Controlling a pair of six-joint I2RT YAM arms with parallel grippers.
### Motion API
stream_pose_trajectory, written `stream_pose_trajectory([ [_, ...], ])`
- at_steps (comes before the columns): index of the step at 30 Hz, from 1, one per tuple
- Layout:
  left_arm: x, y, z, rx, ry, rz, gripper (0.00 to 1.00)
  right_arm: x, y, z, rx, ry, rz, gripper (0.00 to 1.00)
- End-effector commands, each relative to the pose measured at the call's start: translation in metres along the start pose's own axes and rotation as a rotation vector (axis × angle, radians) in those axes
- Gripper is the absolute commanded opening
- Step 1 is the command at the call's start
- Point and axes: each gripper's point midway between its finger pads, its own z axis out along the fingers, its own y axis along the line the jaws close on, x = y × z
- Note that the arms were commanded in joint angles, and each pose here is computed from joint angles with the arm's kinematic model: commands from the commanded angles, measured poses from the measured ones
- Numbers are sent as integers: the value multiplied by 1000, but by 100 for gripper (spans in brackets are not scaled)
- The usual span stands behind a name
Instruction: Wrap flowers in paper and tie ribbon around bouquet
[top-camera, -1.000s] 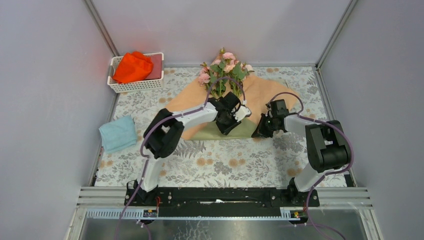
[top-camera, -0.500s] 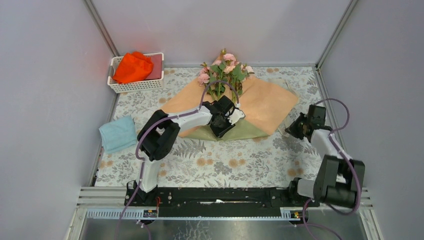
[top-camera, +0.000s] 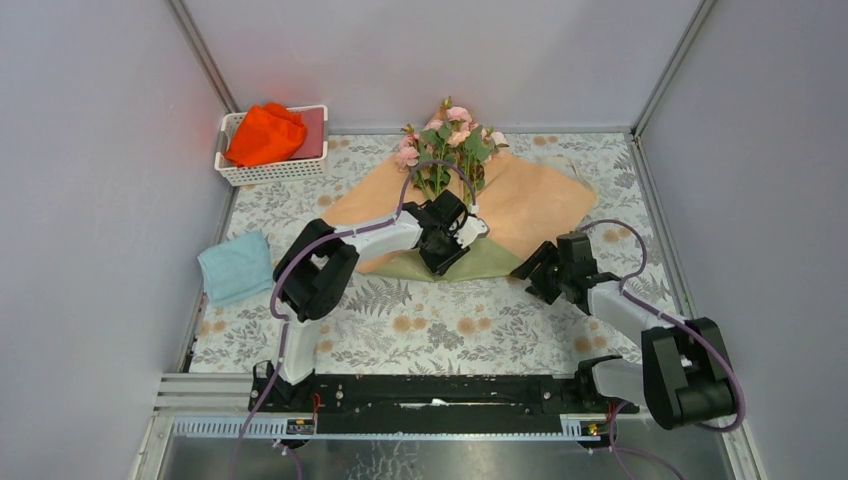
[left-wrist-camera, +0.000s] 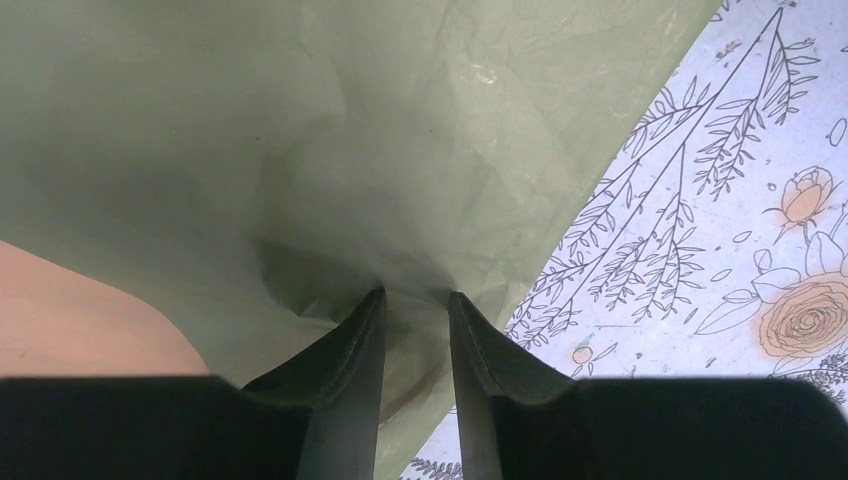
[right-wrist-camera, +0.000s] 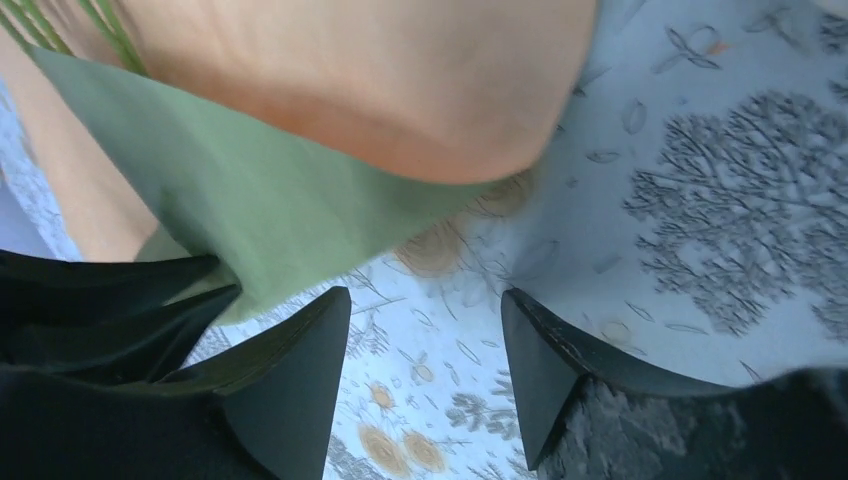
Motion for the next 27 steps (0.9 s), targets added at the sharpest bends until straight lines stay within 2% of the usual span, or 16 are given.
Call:
stream_pose_trajectory([
  [1,4,-4,8,29,4,-28,36,-16,25,16,-77,-52,79,65],
  [4,3,-5,8,31,4,-29,36,-22,15,24,-42,-97,103,64],
  [8,0,-1,7,17,3,-21,37,-29,10,30,-27,-145,116,51],
  [10,-6,1,4,14,-3,-14,38,-33,10,32,-21,-159,102,39],
  [13,-33,7,-9,-4,-23,4,42,-38,13,34,-26,-170,71,16],
  [16,-67,6,-28,-11,-86,39,47,-39,19,33,-40,-164,39,4],
  [20,-87,-14,-34,45,-156,85,51,-43,22,28,-43,-188,-3,0],
  [27,-77,8,18,-32,-112,22,50,-49,43,15,-50,-245,-134,0],
])
